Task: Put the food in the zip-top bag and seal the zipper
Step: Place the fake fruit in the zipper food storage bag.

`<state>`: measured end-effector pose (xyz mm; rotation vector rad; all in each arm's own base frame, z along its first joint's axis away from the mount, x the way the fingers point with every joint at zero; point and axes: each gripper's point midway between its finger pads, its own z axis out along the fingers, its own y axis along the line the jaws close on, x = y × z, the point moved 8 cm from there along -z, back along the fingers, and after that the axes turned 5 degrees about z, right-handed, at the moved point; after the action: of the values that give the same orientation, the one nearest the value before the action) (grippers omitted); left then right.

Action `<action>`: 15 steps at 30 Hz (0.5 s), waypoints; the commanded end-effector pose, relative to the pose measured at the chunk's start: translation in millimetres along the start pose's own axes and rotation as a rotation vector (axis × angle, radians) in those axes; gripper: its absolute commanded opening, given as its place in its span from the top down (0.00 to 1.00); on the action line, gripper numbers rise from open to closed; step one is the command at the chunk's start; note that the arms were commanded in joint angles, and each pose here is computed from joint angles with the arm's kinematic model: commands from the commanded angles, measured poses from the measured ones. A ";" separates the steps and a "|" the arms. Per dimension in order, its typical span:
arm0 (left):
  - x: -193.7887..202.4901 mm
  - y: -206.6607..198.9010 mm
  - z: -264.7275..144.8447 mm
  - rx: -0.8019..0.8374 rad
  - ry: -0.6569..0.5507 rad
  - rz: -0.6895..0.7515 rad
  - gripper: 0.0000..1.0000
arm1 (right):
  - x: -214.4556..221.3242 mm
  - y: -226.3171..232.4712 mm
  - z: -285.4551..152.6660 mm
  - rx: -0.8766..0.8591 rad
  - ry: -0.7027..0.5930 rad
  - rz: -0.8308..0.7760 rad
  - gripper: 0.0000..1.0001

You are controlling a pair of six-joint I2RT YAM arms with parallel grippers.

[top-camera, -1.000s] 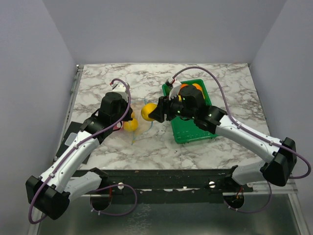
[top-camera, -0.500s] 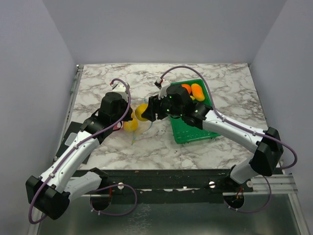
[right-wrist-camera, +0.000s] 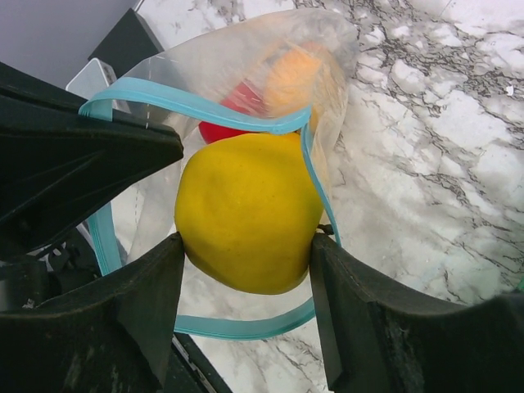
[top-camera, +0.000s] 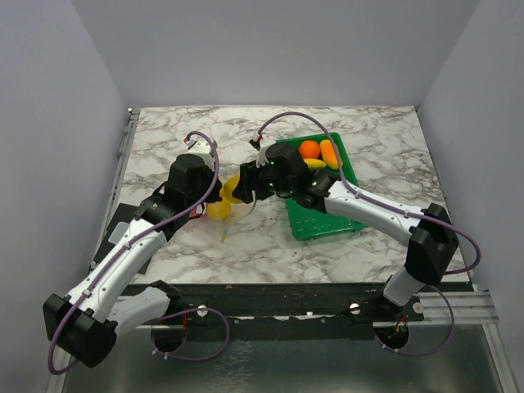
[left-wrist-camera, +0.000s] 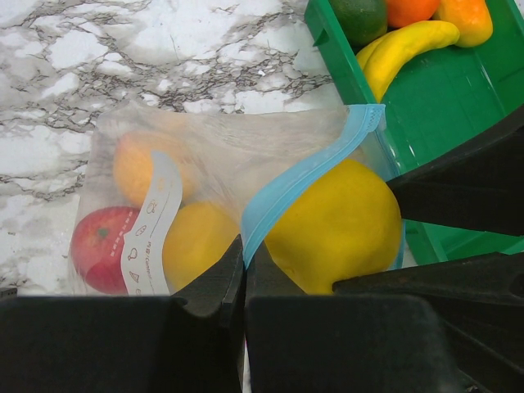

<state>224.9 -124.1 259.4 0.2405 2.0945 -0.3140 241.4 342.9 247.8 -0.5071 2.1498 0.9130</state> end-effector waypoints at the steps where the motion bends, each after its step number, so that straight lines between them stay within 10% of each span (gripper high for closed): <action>1: 1.9 3.0 2.5 -0.014 -0.003 0.004 1.00 | -9.5 5.9 3.8 0.010 -0.048 0.000 0.35; 15: 2.4 3.4 3.6 -0.018 0.002 0.006 1.00 | -18.1 13.5 -19.2 -0.010 -0.108 0.012 0.21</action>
<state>225.2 -124.2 258.7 0.2417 2.0974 -0.3132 241.2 343.9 251.6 -0.4759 2.1373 0.9104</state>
